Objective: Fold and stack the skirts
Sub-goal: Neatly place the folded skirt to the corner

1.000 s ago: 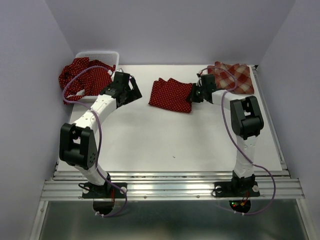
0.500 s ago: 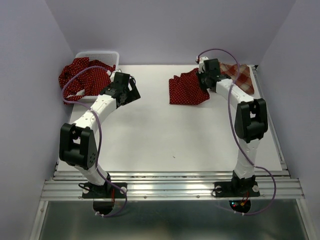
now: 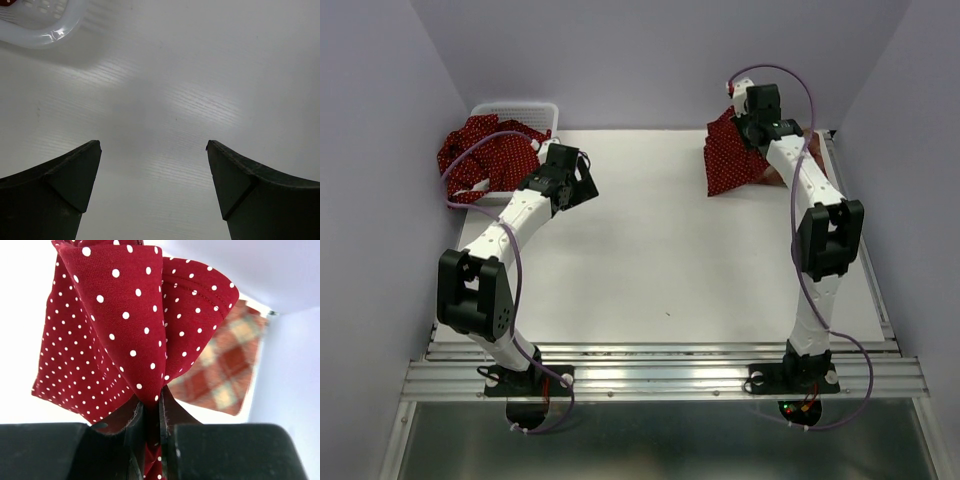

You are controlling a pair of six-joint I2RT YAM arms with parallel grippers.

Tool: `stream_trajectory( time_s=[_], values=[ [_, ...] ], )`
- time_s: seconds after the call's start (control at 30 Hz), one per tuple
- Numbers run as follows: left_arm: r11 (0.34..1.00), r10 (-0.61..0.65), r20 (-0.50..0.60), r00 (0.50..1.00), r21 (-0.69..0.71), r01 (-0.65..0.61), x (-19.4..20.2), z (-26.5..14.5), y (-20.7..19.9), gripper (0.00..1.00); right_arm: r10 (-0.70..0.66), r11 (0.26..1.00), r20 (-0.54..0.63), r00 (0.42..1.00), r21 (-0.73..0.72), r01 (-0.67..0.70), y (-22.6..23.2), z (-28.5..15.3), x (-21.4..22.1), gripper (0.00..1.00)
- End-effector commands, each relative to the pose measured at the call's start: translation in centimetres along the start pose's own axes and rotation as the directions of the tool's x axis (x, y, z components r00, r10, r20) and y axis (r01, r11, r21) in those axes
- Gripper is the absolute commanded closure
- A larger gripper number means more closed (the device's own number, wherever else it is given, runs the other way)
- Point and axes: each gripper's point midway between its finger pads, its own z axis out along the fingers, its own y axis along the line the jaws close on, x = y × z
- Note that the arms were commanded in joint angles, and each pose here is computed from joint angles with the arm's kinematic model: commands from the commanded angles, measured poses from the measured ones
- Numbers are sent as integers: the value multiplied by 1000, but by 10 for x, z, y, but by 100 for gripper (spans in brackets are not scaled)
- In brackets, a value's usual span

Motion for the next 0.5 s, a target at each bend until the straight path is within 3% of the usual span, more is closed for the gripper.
stream_trajectory(
  time_s=[0.0, 0.47],
  values=[
    [1000, -8, 81, 997, 5, 8, -30, -20, -2, 1, -25, 995, 19, 1000, 101, 23, -46, -12, -14, 99],
    [1000, -2, 71, 997, -5, 3, -29, -16, -2, 1, 29, 982, 61, 998, 186, -40, -101, -6, -23, 99]
  ],
)
